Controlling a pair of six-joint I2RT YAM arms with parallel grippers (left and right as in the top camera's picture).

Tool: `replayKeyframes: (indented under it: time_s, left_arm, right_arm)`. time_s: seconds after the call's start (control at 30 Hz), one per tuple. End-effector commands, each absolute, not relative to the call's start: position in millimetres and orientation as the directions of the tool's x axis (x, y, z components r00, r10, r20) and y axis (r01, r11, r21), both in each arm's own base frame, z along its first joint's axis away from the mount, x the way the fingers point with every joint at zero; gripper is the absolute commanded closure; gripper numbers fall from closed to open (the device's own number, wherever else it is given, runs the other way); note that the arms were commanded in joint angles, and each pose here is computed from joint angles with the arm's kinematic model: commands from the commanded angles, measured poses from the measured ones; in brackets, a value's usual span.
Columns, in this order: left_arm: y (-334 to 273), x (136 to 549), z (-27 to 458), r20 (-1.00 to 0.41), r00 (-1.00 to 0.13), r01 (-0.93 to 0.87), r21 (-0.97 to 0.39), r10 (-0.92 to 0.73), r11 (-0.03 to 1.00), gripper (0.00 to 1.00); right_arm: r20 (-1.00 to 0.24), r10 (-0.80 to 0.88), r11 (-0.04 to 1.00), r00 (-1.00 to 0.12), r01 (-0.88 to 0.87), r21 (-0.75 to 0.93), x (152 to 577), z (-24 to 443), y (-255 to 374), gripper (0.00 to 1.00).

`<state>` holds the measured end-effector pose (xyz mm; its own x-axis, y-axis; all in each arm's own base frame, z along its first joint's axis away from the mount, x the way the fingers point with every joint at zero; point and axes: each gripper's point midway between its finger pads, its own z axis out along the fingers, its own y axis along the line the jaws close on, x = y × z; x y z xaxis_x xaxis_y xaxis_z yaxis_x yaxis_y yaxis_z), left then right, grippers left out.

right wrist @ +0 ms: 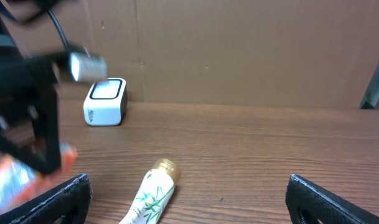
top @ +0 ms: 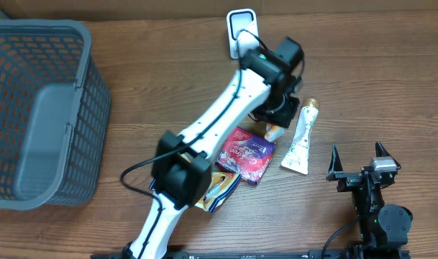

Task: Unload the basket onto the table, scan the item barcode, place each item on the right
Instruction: 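Carry the orange box under the scanner and place it on table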

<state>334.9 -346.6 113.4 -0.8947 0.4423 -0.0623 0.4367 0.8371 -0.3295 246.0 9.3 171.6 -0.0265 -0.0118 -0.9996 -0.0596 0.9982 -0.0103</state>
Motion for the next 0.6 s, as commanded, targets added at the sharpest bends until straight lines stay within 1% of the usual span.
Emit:
replayKeyframes:
  time_s: [0.0,0.03,0.07,0.1,0.13,0.17,0.2,0.3,0.43,0.53,0.57]
  left_arm:
    - [-346.3,336.2,101.5,-0.037,-0.904,0.414,-0.316,0.425,0.854,0.79]
    - [-347.0,335.7,101.8,-0.036,-0.904,0.414,-0.321,0.426,0.852,0.66]
    - [-347.6,336.8,102.7,-0.041,-0.904,0.414,-0.323,0.425,0.851,0.58]
    - [-348.2,337.6,104.4,-0.047,-0.904,0.416,-0.324,0.425,0.850,0.56]
    - [-348.9,338.6,106.0,-0.053,-0.904,0.417,-0.326,0.424,0.848,0.50]
    - [-349.3,339.6,107.4,-0.057,-0.904,0.418,-0.327,0.424,0.848,0.41]
    - [-350.5,340.0,109.7,-0.062,-0.904,0.419,-0.332,0.424,0.845,0.37]
    - [-348.1,343.7,120.3,-0.073,-0.907,0.415,-0.336,0.416,0.846,0.30]
    - [-336.9,351.3,143.6,-0.086,-0.917,0.395,-0.339,0.390,0.854,0.25]
    - [-320.4,360.1,174.8,-0.113,-0.929,0.370,-0.344,0.353,0.863,0.20]
    - [-309.3,364.7,192.6,-0.132,-0.935,0.355,-0.346,0.329,0.869,0.17]
  right_arm:
    - [-1.000,-0.008,0.998,-0.021,-0.055,-0.007,246.2,170.4,8.7,0.00]
    - [-1.000,-0.008,0.998,-0.021,-0.055,-0.007,246.2,170.4,8.7,0.00]
    - [-1.000,-0.008,0.998,-0.021,-0.055,-0.007,246.2,170.4,8.7,0.00]
    - [-1.000,-0.008,0.998,-0.021,-0.055,-0.007,246.2,170.4,8.7,0.00]
    - [-1.000,-0.008,0.998,-0.021,-0.055,-0.007,246.2,170.4,8.7,0.00]
    - [-1.000,-0.008,0.998,-0.021,-0.055,-0.007,246.2,170.4,8.7,0.00]
    - [-1.000,-0.008,0.998,-0.021,-0.055,-0.007,246.2,170.4,8.7,0.00]
    - [-1.000,-0.008,0.998,-0.021,-0.055,-0.007,246.2,170.4,8.7,0.00]
    - [-1.000,-0.008,0.998,-0.021,-0.055,-0.007,246.2,170.4,8.7,0.00]
    - [-1.000,-0.008,0.998,-0.021,-0.055,-0.007,246.2,170.4,8.7,0.00]
    - [-1.000,-0.008,0.998,-0.021,-0.055,-0.007,246.2,170.4,8.7,0.00]
